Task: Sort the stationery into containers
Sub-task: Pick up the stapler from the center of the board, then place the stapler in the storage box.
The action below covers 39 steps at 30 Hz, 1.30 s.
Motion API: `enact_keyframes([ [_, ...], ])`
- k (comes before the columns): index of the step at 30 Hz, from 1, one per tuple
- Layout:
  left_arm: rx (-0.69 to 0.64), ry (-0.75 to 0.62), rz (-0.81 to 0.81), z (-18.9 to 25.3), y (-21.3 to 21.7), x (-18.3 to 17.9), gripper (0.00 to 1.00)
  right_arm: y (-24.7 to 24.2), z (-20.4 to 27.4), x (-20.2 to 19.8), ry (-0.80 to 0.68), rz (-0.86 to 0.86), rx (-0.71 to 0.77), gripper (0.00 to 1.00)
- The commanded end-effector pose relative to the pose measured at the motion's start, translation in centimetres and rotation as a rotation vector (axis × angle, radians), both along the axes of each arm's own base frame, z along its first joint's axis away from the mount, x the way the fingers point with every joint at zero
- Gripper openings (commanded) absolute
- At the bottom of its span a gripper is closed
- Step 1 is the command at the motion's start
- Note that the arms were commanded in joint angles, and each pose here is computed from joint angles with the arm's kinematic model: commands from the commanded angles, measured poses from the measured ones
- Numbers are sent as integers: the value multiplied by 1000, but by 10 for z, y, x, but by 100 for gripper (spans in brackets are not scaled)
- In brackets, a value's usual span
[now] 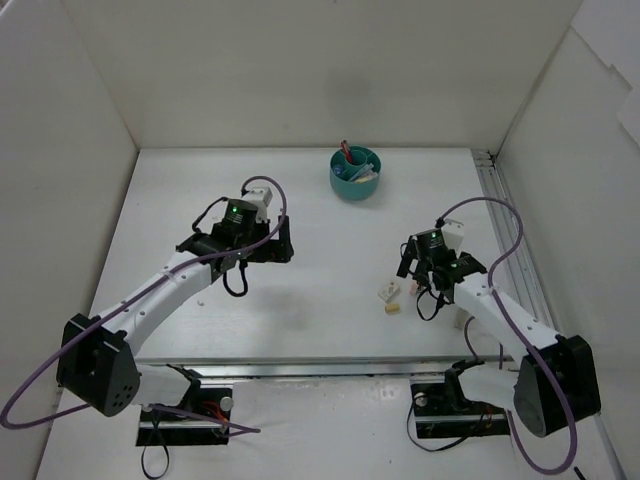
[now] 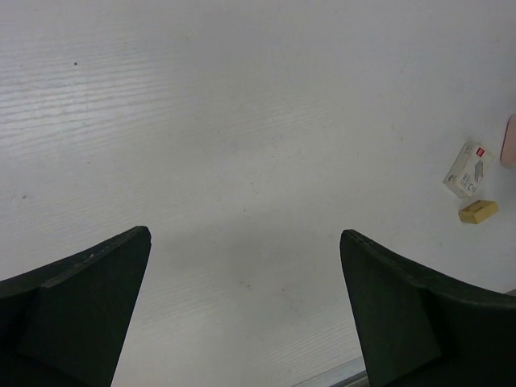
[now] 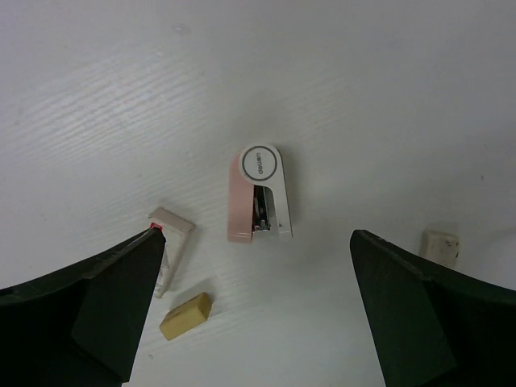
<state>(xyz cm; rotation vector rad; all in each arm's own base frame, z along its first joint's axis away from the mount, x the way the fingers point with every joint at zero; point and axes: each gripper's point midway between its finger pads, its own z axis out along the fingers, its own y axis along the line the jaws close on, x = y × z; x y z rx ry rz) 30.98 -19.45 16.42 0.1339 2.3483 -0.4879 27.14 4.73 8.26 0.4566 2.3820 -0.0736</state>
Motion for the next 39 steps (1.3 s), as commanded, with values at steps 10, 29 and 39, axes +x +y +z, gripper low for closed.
enact_keyframes([
  [10,50,-132,-118,32,-37,9,100,13,-54,31,126,-44,147,86],
  [29,73,-233,-50,61,-28,46,100,16,69,135,-248,211,-26,14],
  [39,48,-191,16,62,3,73,100,53,165,292,-633,443,-95,10],
])
